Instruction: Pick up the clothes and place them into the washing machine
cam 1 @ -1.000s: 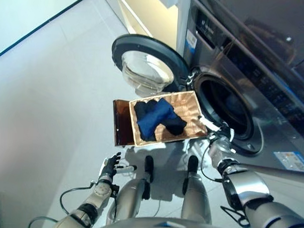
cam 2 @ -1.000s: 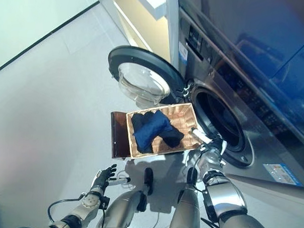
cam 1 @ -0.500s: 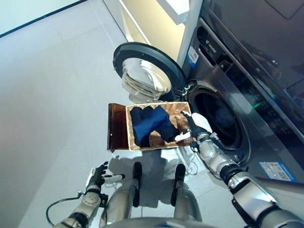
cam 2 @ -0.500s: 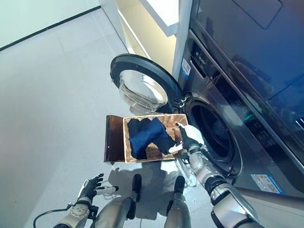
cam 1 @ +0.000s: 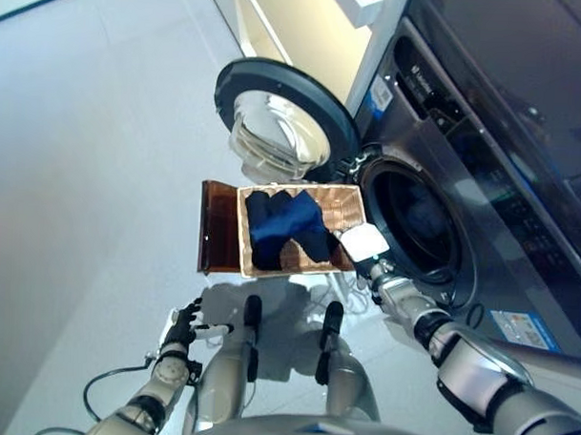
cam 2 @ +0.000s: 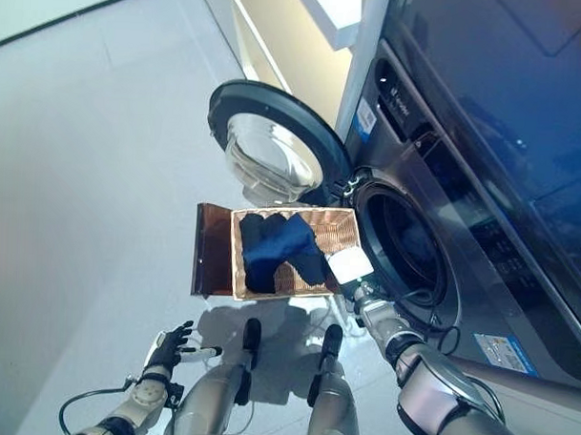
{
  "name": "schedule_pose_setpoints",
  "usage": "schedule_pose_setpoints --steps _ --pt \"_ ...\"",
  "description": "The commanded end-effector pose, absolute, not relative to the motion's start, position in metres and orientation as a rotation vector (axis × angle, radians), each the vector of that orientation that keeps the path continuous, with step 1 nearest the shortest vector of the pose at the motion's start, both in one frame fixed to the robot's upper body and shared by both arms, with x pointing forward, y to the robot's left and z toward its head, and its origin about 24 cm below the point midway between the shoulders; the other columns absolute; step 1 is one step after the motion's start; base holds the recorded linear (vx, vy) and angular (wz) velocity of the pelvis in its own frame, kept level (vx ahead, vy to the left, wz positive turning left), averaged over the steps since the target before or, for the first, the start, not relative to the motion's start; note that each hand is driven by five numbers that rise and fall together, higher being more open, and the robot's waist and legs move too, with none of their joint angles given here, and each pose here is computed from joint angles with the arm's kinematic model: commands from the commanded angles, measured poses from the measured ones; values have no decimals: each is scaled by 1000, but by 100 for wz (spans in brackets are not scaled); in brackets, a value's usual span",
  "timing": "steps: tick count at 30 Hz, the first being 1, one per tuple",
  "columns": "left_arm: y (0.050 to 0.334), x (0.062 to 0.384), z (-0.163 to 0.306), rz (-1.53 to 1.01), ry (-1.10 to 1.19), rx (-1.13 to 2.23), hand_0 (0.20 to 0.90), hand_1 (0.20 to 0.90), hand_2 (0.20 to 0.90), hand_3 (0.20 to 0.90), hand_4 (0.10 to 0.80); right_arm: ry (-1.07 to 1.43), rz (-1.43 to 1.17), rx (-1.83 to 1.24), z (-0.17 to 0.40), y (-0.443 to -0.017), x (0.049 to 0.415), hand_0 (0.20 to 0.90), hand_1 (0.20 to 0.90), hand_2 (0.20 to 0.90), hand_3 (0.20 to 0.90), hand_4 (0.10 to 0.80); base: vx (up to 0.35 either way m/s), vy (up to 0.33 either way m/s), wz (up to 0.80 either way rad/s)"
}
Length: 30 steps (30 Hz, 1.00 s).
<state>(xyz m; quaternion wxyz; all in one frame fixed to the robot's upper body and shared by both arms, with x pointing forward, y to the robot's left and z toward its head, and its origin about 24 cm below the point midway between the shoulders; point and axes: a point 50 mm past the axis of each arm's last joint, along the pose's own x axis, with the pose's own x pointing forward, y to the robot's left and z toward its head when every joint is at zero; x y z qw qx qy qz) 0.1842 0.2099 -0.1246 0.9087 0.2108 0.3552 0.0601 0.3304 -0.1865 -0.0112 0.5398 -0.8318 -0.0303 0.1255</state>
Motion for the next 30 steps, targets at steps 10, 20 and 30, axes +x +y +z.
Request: schedule_pose_setpoints --steps 10,20,30 --pt "215 191 -118 214 672 429 900 900 900 900 800 -440 -103 -1917 97 -160 387 900 900 900 900 800 20 3 9" --pt "211 199 -112 212 619 414 900 900 900 900 800 -468 -79 -1862 99 -138 390 900 900 900 900 800 0 0 0" --pt "213 205 -107 220 589 412 900 900 900 900 800 -519 -84 -1832 111 -122 395 900 900 900 900 800 8 -1 8"
